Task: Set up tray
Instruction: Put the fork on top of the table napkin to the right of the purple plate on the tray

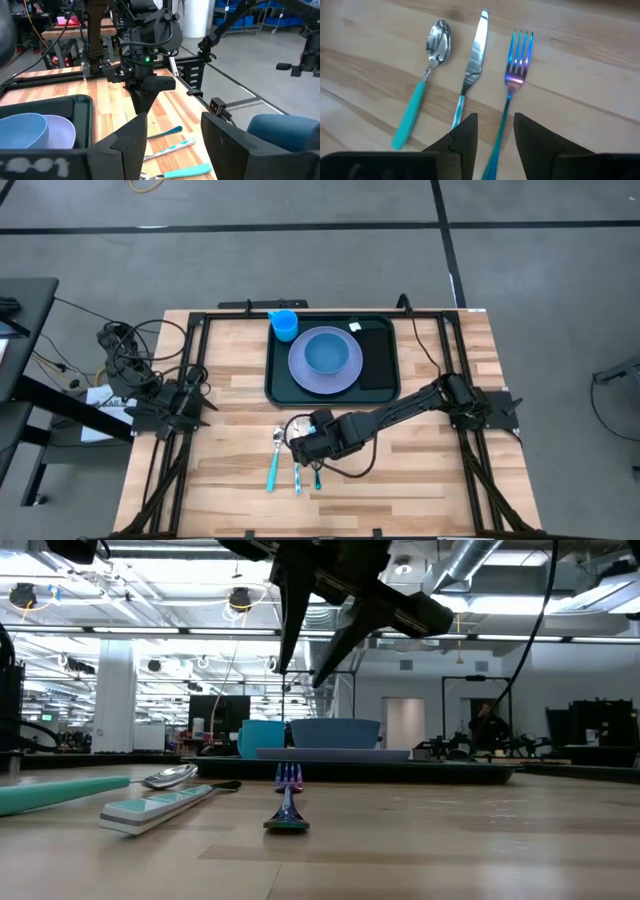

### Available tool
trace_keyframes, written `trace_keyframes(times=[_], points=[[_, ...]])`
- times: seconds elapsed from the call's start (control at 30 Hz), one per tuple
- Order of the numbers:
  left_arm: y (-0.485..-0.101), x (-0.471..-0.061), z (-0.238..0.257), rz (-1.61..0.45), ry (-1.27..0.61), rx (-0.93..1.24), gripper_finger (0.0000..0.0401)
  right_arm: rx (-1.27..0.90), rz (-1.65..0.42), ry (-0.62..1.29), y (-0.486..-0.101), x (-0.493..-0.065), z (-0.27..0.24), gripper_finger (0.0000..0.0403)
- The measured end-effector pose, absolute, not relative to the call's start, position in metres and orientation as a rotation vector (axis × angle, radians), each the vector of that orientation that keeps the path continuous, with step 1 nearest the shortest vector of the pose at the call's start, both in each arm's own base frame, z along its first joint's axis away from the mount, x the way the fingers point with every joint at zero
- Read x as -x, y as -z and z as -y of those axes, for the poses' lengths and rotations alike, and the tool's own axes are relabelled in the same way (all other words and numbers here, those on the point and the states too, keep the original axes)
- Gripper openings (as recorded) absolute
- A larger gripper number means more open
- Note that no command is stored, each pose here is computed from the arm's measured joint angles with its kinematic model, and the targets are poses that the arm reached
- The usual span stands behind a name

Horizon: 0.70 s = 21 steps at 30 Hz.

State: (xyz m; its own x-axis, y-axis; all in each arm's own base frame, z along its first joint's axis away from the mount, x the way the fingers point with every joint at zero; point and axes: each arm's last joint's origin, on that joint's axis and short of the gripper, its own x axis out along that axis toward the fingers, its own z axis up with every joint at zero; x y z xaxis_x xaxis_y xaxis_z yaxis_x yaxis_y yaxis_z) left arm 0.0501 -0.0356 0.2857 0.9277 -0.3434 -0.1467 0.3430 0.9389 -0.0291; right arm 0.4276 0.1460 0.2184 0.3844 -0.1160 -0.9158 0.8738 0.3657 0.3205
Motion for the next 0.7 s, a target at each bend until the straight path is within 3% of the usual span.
trace_keyframes(times=[0.3, 0.7], points=[[-0.285, -0.05, 0.036, -0.16, 0.374, 0.014, 0.0175, -0.927, -1.035, 0.798, -0.18, -0.436, -0.15, 0.0118], [-0.285, -0.05, 0.036, -0.16, 0.373, 0.014, 0.0175, -0.975, -0.953, 0.743, -0.182, -0.446, -0.153, 0.0118]])
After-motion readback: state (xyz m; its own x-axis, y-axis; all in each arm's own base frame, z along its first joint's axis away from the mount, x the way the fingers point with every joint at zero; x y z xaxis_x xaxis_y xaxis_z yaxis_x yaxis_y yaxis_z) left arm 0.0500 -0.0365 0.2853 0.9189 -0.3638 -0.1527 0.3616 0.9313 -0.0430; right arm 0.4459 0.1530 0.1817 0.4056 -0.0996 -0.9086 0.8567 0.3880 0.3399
